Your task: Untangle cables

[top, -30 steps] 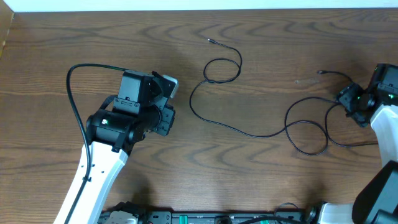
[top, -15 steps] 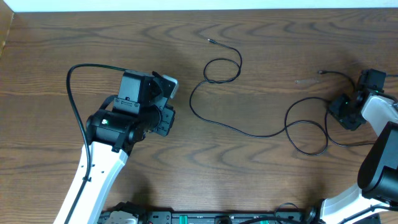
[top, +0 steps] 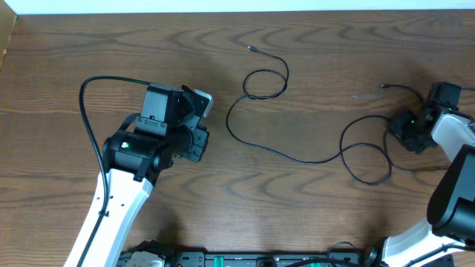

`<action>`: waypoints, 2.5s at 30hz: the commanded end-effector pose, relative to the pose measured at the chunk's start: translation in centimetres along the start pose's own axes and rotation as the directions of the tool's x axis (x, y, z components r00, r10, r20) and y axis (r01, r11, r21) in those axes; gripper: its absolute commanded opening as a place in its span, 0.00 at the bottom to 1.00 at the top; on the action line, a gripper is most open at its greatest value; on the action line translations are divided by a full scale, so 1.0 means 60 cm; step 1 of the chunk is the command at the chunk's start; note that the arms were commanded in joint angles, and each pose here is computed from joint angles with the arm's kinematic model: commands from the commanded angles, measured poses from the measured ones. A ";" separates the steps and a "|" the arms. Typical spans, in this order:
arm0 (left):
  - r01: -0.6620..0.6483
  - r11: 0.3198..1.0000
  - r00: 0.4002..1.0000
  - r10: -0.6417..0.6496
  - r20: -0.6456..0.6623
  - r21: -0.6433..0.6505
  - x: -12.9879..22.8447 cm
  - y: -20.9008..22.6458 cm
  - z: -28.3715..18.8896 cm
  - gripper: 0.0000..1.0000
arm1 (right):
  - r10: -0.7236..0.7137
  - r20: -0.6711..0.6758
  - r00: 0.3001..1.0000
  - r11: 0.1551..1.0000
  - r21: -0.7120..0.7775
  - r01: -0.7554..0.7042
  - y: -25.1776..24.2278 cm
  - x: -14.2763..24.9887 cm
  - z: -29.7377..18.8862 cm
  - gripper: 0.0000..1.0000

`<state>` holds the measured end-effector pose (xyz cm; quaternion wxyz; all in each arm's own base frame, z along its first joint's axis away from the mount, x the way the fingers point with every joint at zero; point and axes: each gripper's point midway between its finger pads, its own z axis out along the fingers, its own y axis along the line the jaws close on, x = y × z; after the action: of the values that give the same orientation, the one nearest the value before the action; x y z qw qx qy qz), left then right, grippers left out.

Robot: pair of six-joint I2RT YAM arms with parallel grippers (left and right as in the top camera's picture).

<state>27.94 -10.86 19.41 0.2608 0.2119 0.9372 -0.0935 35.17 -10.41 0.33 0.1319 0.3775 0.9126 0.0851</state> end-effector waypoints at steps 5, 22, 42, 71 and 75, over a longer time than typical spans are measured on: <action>-0.002 1.000 1.000 0.002 -0.006 -0.012 0.001 0.003 0.001 0.26 | -0.146 -0.051 0.988 0.977 -0.164 0.135 0.060 0.028 0.009 0.54; -0.001 1.000 1.000 0.001 -0.009 -0.011 0.003 0.003 0.001 0.26 | -0.132 -0.014 0.991 0.989 -0.066 0.131 0.052 0.022 0.021 0.56; 0.006 1.000 1.000 -0.007 -0.009 -0.011 0.003 0.003 0.001 0.26 | -0.104 -0.060 0.993 0.994 0.003 0.105 0.057 0.055 0.073 0.01; 0.006 1.000 1.000 -0.006 -0.013 -0.011 0.004 0.003 0.001 0.27 | 0.064 0.817 0.573 0.979 0.060 -0.195 -0.025 -0.278 -0.425 0.01; 0.007 1.000 1.000 -0.008 -0.021 -0.010 0.008 0.003 0.003 0.27 | 0.103 0.899 0.425 0.927 0.068 -0.369 -0.110 -0.308 -0.481 0.01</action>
<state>27.72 -10.80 19.26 0.2551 0.2116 0.9389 -0.0932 38.93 -24.37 28.46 0.5291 0.4338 0.7207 -0.1114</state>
